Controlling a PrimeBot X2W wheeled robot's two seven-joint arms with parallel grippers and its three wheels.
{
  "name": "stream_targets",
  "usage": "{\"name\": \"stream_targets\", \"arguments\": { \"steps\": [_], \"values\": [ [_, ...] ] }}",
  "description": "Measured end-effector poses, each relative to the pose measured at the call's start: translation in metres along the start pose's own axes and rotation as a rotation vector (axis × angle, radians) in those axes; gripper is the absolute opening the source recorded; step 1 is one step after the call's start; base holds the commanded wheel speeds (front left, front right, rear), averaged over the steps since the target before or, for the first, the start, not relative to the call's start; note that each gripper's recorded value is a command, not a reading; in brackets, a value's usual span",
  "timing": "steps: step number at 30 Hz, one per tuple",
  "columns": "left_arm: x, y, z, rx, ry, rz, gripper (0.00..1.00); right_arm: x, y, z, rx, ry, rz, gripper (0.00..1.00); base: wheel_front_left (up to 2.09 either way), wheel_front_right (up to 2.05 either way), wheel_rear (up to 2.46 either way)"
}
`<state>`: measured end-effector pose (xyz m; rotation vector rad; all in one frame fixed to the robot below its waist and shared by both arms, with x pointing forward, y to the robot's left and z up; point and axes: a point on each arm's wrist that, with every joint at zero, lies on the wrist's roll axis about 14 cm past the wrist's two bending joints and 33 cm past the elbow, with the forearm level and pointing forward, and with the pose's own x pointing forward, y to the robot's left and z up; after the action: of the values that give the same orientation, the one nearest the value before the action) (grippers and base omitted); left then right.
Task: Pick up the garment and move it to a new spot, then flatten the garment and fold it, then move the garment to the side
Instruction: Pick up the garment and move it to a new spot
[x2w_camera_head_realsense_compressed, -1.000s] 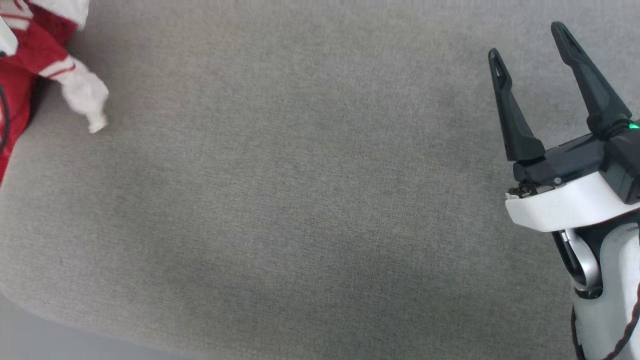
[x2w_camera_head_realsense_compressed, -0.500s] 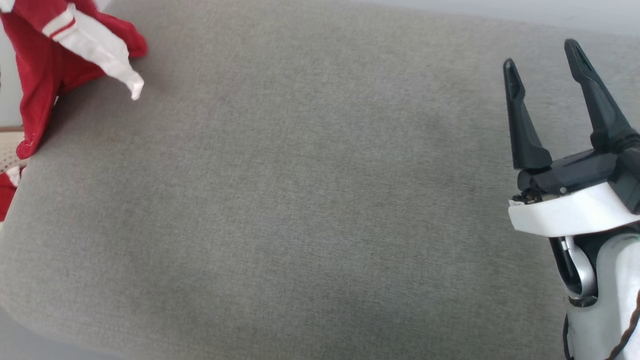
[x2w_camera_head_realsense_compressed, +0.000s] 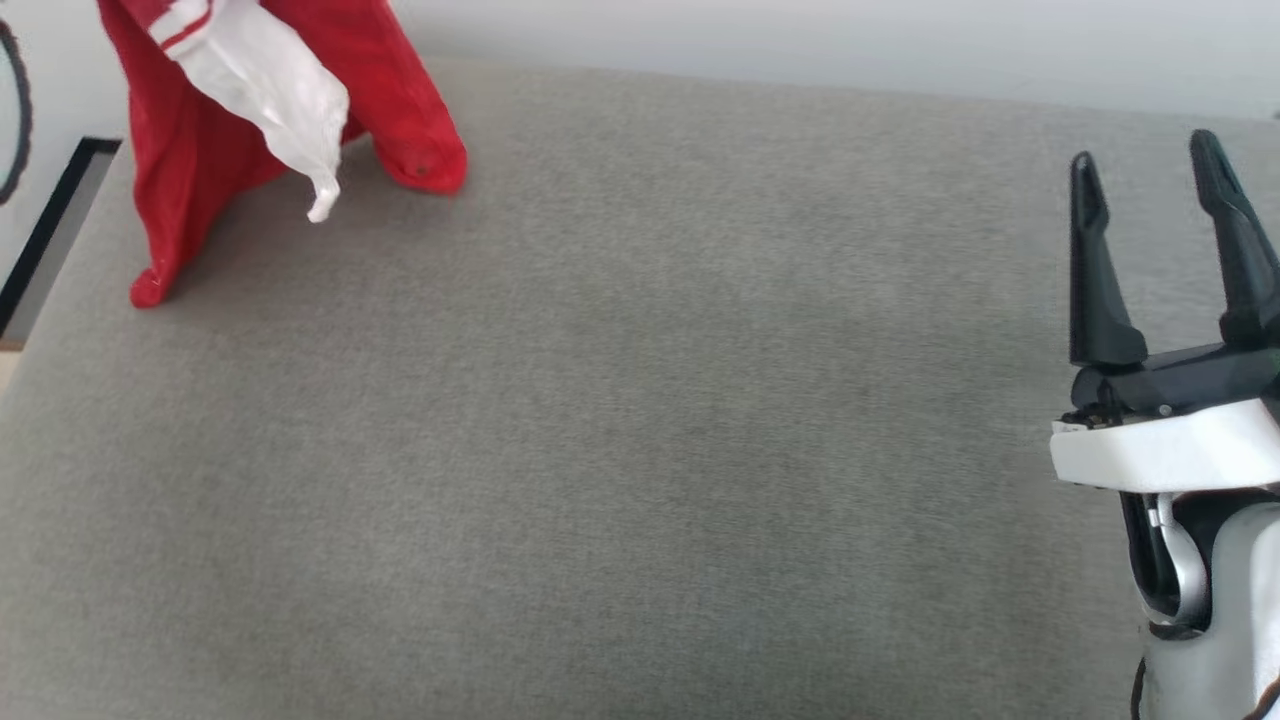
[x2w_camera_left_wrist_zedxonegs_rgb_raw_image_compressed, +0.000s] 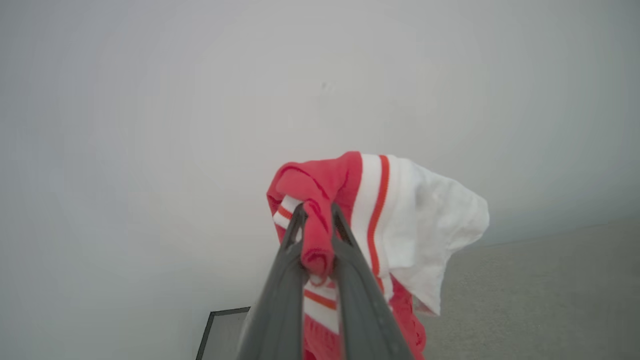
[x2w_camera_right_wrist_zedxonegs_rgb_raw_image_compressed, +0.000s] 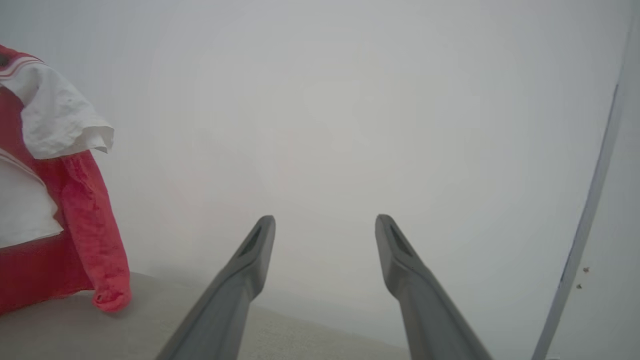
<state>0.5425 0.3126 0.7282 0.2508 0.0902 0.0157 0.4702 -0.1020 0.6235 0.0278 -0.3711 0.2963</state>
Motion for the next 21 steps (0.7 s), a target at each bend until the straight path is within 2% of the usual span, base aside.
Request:
{"name": "stream_targets", "arguments": {
  "steps": [12, 16, 21],
  "values": [
    [-0.002, -0.114, 0.031, 0.009, 0.006, -0.33, 0.0, -0.043, -0.053, 0.022, -0.064, -0.011, -0.173, 1.0, 0.0, 0.0, 0.0],
    [-0.005, -0.161, 0.03, 0.011, 0.033, -0.457, 0.0, -0.06, -0.072, 0.025, -0.088, 0.0, -0.236, 1.0, 0.0, 0.0, 0.0],
    [-0.008, -0.219, 0.007, 0.034, 0.123, -0.589, 0.0, -0.083, -0.094, 0.021, -0.112, 0.033, -0.309, 1.0, 0.0, 0.0, 0.0]
  ]
}}
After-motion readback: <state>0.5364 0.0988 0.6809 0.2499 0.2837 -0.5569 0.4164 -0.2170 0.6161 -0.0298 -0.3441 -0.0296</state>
